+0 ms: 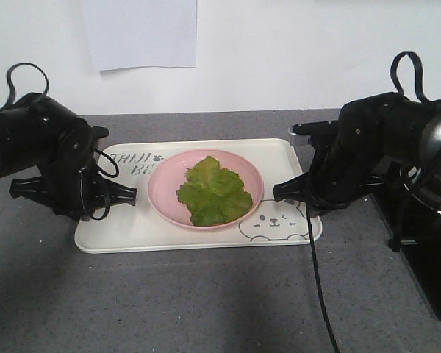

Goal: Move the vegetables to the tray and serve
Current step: 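Lower the tray onto the counter with both grippers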

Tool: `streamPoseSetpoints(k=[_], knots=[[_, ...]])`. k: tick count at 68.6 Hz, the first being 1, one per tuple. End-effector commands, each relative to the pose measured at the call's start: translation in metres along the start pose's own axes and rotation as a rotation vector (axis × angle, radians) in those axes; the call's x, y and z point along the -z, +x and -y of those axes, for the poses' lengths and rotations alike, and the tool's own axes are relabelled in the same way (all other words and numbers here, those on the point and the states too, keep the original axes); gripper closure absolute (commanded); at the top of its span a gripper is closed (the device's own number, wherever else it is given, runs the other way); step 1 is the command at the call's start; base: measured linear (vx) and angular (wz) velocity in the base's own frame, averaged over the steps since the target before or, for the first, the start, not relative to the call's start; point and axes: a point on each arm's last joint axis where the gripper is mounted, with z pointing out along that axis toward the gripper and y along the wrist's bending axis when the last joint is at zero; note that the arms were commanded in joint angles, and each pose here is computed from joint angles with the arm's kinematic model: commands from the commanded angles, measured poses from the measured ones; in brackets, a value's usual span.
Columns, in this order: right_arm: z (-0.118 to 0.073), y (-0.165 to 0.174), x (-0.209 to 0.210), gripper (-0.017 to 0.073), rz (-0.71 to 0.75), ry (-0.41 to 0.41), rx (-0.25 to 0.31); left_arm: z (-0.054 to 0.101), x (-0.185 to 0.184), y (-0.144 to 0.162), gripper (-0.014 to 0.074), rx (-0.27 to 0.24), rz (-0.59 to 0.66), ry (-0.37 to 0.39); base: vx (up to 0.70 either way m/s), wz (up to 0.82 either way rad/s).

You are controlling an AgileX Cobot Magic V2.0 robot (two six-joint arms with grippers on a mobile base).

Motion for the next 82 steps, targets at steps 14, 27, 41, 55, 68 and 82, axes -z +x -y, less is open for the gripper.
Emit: streamPoseSetpoints(k=[14,27,41,55,68,82], knots=[[-0.011,-0.011,0.024,0.0563,0.12,-0.061,0.003,0.009,0.01,-0.011,0.06,0.025,0.089,0.076,0.0,0.0],[-0.011,-0.011,0.024,0.0541,0.119,-0.061,-0.002,0.009,0.01,-0.011,0.0586,0.025,0.088,0.075,0.0,0.0],[-0.011,-0.01,0.024,0.0443,0.114,-0.061,-0.005,0.009,0.01,-0.011,0.0495,0.026,0.089,0.076,0.0,0.0],[-0.011,-0.01,0.024,0.0277,0.111,-0.06,-0.005,0.008,0.01,-0.011,0.0278,0.025,0.088,0.073,0.0,0.0],[-0.01,-0.01,0.024,0.009,0.113,-0.057,-0.014,0.007,0.01,-0.011,0.0114,0.02,0.085,0.062,0.0,0.0],[-0.009,-0.009,0.026,-0.0012,0.11,-0.047,-0.012,0.002,0.024,-0.011,0.0043,0.018,0.121,0.06,0.0,0.0]])
